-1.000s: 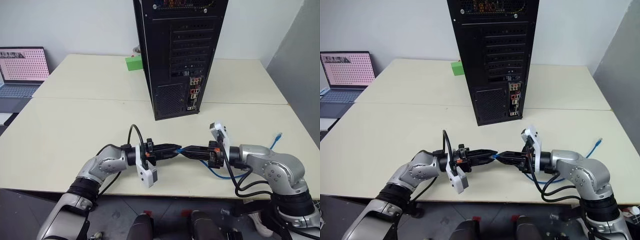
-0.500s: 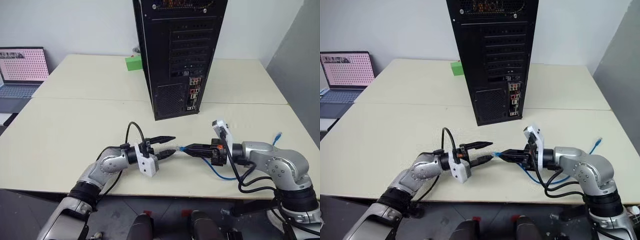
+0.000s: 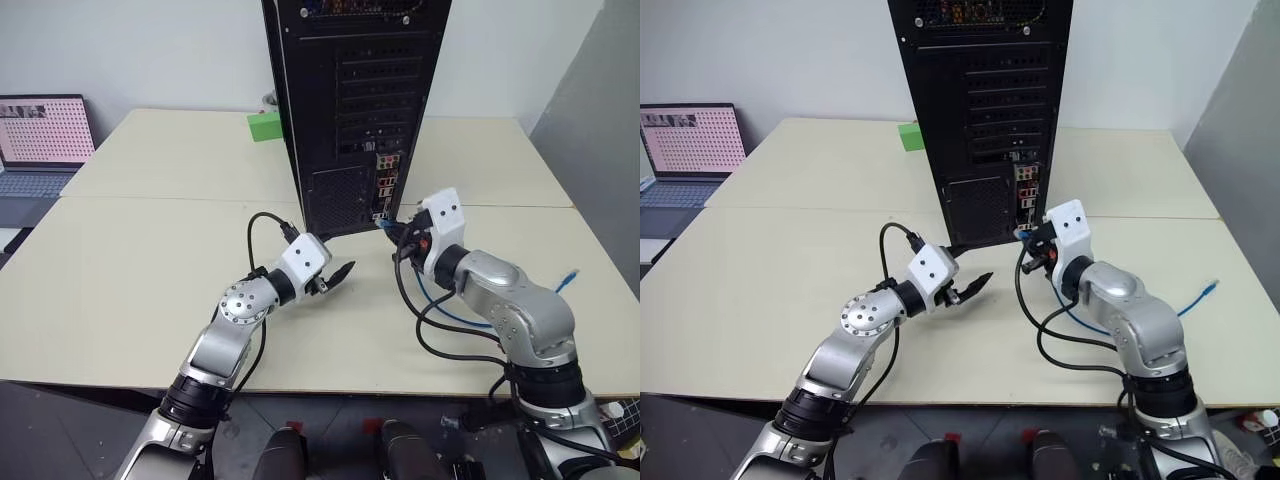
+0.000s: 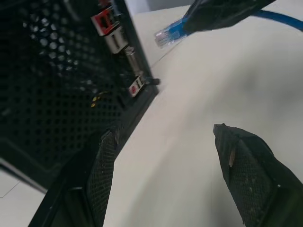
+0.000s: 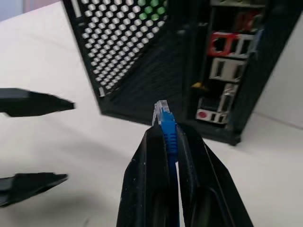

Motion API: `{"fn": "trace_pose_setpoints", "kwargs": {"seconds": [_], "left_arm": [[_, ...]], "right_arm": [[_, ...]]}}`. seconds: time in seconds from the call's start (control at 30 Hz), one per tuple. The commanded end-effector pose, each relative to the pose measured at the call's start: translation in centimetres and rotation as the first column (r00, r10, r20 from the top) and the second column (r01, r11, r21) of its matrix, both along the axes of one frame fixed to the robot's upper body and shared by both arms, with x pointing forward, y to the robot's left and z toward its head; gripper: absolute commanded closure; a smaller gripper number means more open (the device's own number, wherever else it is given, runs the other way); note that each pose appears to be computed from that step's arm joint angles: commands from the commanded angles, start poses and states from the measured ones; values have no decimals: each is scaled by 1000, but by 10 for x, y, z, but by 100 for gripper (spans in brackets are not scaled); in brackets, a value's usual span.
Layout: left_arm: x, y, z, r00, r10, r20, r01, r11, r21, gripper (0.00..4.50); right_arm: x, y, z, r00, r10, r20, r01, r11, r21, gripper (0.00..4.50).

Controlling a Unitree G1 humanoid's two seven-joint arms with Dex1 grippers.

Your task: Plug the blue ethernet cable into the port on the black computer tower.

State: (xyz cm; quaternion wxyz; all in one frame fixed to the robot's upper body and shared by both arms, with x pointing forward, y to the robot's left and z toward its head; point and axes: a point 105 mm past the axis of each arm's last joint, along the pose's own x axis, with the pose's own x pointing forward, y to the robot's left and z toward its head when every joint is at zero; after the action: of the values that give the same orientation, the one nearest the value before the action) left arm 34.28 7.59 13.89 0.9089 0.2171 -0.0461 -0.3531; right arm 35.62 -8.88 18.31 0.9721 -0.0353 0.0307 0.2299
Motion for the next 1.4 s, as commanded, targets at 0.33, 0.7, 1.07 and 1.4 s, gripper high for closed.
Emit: {"fn": "trace_pose_setpoints", "kwargs": {"seconds": [0.33, 0.7, 1.07, 1.4], "left_arm": [[9, -6, 42, 994, 103, 20, -100, 985, -139, 113], [8, -8, 44, 994, 108, 22, -104, 984, -144, 113], [8, -8, 44, 993, 111, 28, -106, 984, -140, 113], [7, -8, 43, 993, 113, 28, -108, 985, -137, 113]], "right_arm": [[29, 7, 35, 977, -177, 121, 162, 979, 123, 450], [39, 22, 36, 980, -159, 122, 142, 980, 143, 450], [44, 18, 35, 974, -187, 128, 170, 976, 133, 450], [38, 17, 34, 977, -178, 115, 162, 977, 137, 450]]}}
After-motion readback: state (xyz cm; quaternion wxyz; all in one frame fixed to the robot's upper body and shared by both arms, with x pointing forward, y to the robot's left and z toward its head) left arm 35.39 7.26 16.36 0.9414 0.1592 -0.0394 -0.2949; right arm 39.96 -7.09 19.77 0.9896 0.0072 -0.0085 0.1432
